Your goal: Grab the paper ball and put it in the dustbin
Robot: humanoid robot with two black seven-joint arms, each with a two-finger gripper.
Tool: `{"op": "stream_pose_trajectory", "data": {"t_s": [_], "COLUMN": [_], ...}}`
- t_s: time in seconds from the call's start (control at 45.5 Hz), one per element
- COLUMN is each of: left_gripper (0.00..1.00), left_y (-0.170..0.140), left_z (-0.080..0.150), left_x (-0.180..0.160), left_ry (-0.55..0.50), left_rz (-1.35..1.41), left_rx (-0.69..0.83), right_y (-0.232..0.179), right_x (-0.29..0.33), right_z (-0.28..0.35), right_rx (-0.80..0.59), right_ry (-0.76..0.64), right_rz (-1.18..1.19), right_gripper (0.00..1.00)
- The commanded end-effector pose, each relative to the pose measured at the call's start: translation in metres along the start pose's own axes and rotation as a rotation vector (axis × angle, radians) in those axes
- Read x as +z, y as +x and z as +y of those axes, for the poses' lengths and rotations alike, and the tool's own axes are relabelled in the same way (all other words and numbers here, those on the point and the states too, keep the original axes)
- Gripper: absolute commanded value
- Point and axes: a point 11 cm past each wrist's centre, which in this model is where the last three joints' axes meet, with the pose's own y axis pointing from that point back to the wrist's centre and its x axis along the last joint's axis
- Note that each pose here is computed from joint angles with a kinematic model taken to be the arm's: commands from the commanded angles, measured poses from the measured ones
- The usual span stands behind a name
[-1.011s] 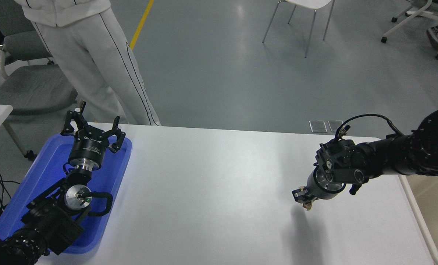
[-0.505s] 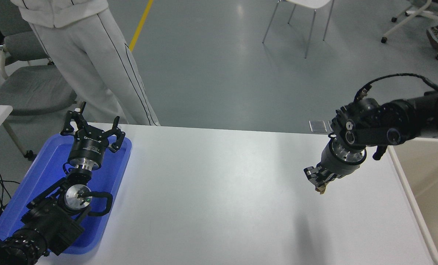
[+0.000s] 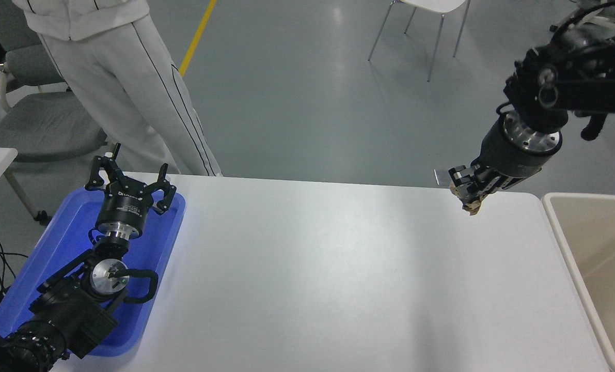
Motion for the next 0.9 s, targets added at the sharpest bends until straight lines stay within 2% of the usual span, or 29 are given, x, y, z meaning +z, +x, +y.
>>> {"op": "stream_pose_trajectory", "data": {"t_s": [0.0,0.484,0.659,0.879], "left_gripper": [1.0,1.0,1.0,1.0], "left_y": [0.0,0.0,0.001,0.001], "left_z": [0.0,0.0,0.001,0.001], "left_x": [0.0,0.0,0.0,0.0], "left_ry": [0.0,0.0,0.0,0.0], "left_rz": [0.0,0.0,0.0,-0.001], "left_rx": [-0.001,0.0,0.002,0.003], "right_y": [0.015,0.008,-0.01,-0.048], "right_x": [0.004,0.032,0.074,0.14], "right_z": [0.044,0.046,0.045,0.047], "right_rx": [0.105,0.106,0.091,0.042], "right_ry": [-0.001,-0.018,-0.056,-0.17], "right_rz": [-0.01,-0.078,-0.178,-0.325], "right_gripper": [0.0,0.0,0.0,0.0]}}
